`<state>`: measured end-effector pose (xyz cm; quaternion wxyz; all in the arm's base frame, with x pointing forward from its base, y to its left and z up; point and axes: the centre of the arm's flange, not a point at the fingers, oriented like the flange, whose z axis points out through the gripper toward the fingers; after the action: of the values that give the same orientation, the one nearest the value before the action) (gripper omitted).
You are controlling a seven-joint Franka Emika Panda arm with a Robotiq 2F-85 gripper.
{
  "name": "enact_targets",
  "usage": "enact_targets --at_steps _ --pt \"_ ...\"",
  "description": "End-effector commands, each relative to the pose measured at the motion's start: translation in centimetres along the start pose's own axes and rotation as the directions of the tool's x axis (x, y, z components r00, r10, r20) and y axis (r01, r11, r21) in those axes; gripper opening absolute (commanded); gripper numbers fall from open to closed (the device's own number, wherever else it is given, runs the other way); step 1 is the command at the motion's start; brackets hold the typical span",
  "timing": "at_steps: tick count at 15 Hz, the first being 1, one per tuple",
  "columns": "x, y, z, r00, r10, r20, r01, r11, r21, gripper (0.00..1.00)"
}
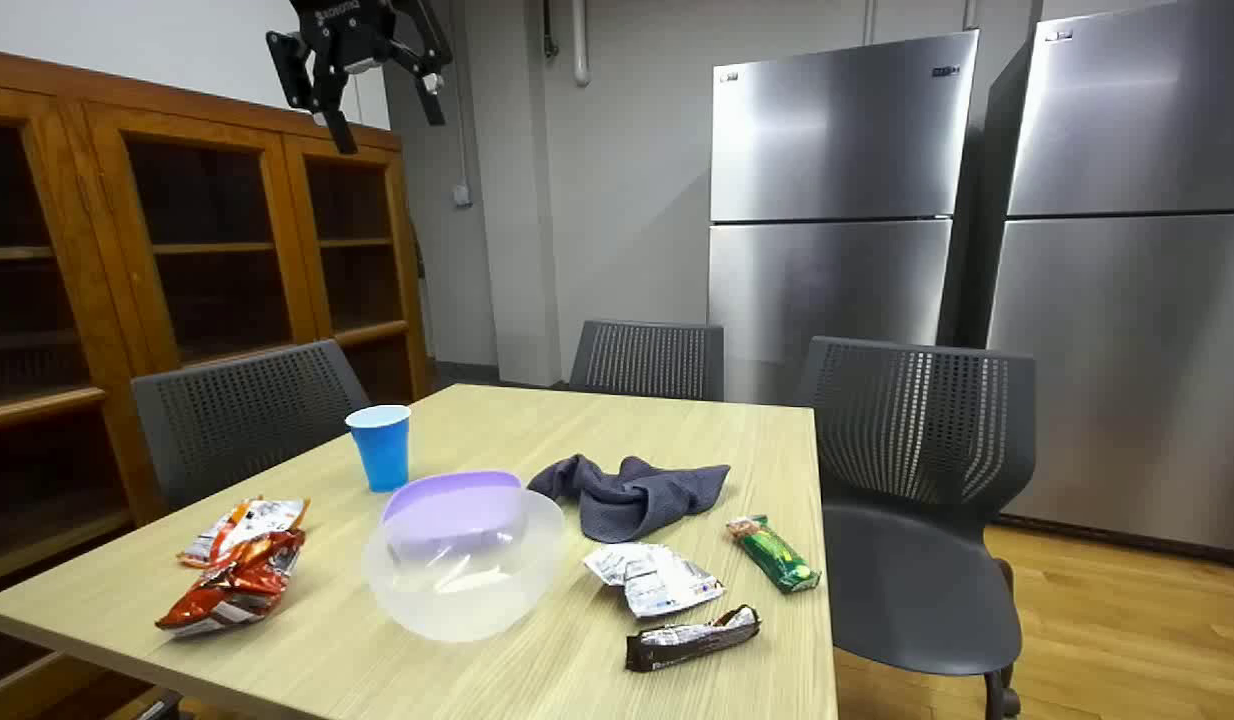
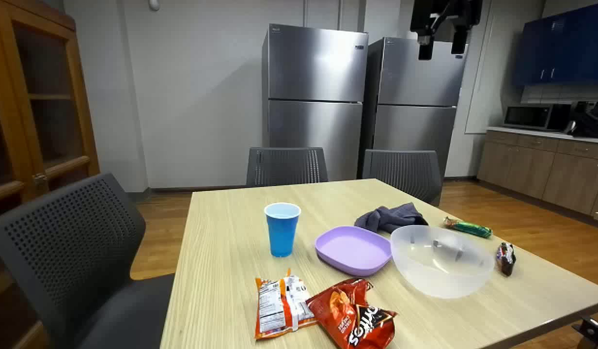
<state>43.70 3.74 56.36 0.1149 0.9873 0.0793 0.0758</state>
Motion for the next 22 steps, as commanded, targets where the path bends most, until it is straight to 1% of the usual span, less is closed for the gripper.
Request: enact_targets --at_steps 1,6,9,13,19,22 --pt "0.0 0.0 0.0 1.0 0.0 0.0 0.0 1.0 0.0 1.0" --pt "0.0 0.0 0.0 1.0 0.0 0.0 0.0 1.0 0.0 1.0" --pt "0.6 -1.3 0.8 1.0 -0.006 0.006 0.006 1.0 -0.002 1.0" --pt "1.1 -4.2 2.6 0.999 -0.046 0.022 0.046 0.999 0.009 1.0" --pt "0.9 -9.9 6.4 0.981 -0.178 0.075 0.177 0.984 0.021 1.0" --pt "0.9 -12.2 9.5 0.966 -0.228 0.121 0.217 0.971 0.096 1.0"
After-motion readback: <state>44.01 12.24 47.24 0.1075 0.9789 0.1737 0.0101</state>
